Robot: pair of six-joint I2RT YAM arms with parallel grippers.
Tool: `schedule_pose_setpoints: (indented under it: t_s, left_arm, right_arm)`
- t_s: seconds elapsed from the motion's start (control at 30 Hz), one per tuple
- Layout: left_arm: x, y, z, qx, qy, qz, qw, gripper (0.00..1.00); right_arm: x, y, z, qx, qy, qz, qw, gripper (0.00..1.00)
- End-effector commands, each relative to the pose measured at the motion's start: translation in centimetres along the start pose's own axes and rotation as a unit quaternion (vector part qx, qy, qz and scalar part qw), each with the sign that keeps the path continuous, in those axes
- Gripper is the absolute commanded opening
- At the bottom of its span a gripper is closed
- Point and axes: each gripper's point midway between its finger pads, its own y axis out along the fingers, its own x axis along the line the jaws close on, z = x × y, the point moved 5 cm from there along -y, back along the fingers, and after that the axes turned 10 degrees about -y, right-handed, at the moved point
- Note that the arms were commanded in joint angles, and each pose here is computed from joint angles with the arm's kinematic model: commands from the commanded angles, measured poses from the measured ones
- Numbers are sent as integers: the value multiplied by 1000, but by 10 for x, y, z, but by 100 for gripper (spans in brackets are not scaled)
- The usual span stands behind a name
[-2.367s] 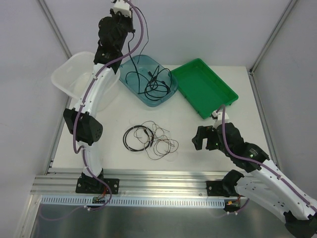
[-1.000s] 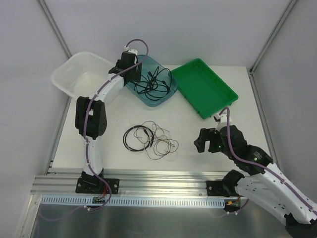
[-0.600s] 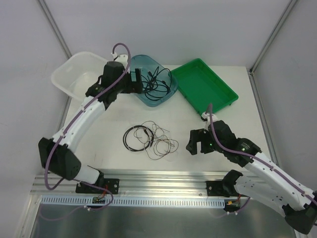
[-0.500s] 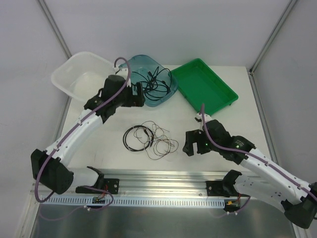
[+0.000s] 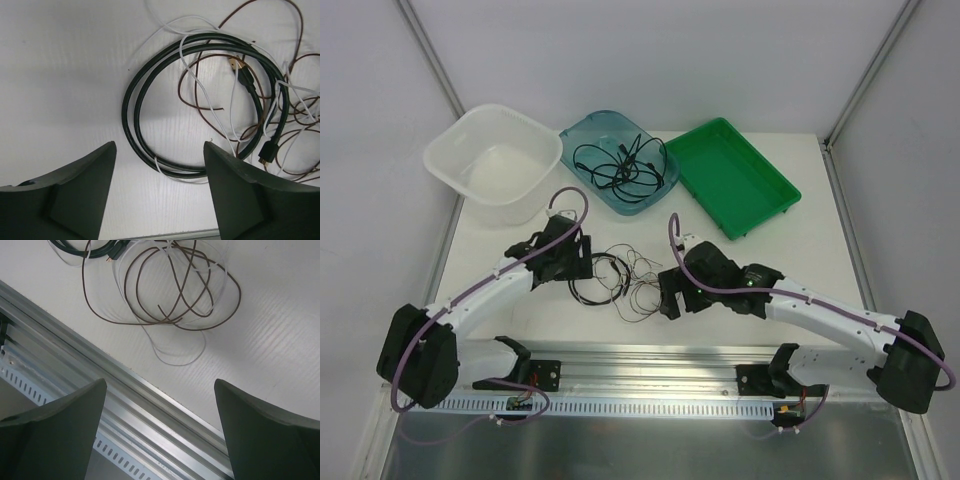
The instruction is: Untangle the cables
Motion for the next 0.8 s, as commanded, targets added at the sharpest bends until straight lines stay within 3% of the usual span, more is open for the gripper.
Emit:
schedule_pose_setpoints:
  t_s: [0.0,0.23,0.63,0.77]
  left_arm:
    - [0,17,-8,-7,-15,-18,1000,67]
    - [6,45,-10,9,-17,-46,999,56]
    - [17,64,6,40,-20,-81,996,47]
    - [18,65,7,41,-23,-85,995,29]
  right_arm:
    - [11,-1,-20,-34,3,-6,999,94]
    - [14,6,-17,-26,-5,-3,1000,93]
    - [21,25,-26,-20,-24,-10,999,93]
    - [24,43,-31,-2,-35,-6,999,93]
